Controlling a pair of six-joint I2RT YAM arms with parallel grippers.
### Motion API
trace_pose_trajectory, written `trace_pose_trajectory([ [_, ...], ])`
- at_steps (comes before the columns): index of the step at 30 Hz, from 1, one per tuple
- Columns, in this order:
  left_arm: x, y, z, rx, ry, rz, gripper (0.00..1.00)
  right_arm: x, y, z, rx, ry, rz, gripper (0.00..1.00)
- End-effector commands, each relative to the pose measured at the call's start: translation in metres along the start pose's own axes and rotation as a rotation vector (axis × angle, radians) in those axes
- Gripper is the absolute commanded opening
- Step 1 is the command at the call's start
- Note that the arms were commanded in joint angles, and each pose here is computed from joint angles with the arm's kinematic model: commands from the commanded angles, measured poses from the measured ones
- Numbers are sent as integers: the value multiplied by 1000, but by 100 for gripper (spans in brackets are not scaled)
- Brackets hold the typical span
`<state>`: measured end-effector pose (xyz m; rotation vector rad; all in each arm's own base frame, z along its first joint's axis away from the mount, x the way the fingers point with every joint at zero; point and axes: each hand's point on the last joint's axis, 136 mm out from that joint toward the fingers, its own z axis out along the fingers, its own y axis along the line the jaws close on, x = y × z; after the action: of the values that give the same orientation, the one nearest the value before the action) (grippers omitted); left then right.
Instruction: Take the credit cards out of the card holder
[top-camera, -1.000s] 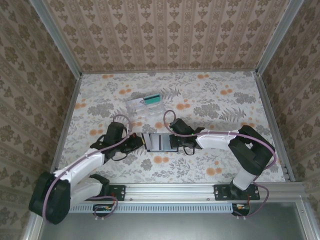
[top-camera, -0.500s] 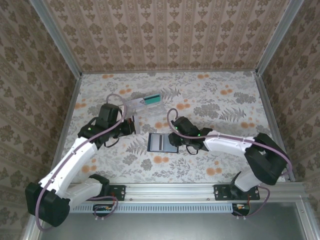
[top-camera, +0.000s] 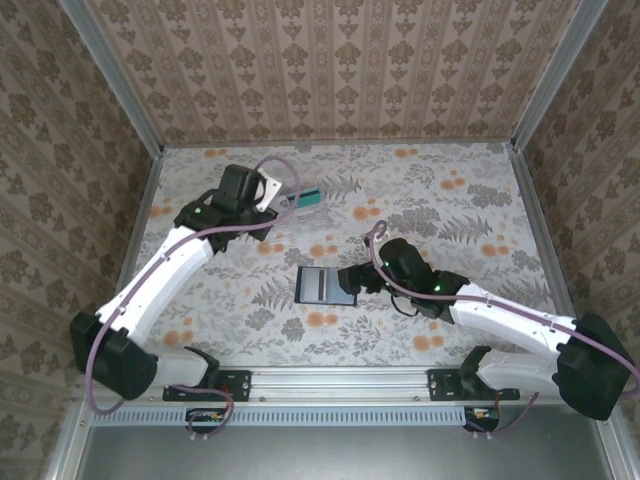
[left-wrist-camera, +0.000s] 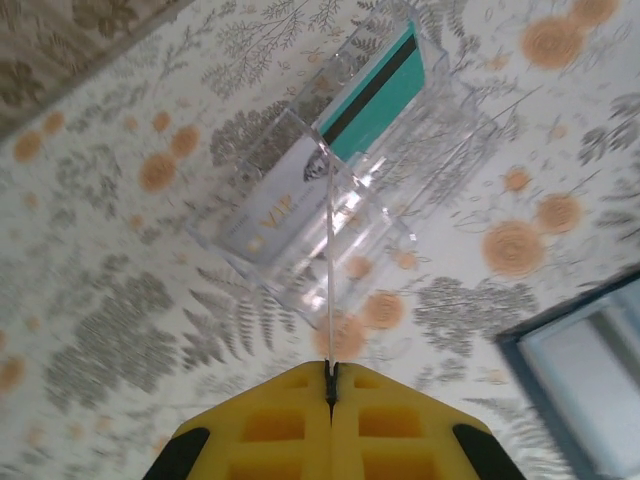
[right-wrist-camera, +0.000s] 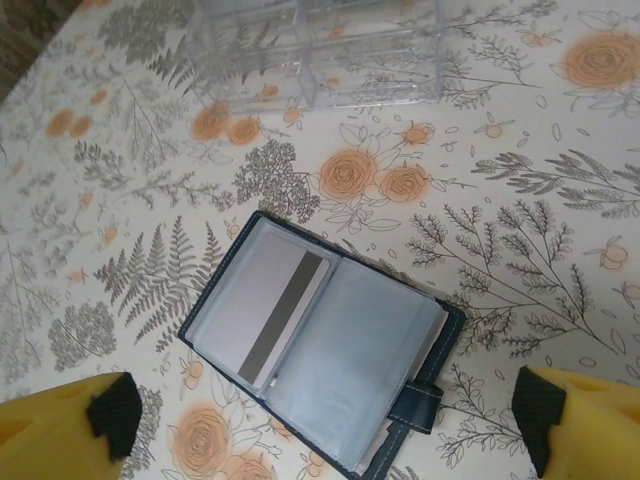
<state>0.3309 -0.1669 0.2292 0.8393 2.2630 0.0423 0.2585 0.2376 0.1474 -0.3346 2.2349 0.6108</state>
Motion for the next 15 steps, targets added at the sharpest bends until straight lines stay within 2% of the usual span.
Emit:
trace_pose_trajectory([
  [1,1,13,14,-51,73,292,0,-7,-9,-9,31,-54,17,100],
  [7,-4,19,47,-28,133,475,0,-8,-25,-15,77,-67,62,100],
  [12,-4,23,74,-66,163,614,0,-7,-27,-15,61,-69,85,100],
  [15,-4,23,86,-62,177,651,0,-6,-29,-13,66,-60,88,100],
])
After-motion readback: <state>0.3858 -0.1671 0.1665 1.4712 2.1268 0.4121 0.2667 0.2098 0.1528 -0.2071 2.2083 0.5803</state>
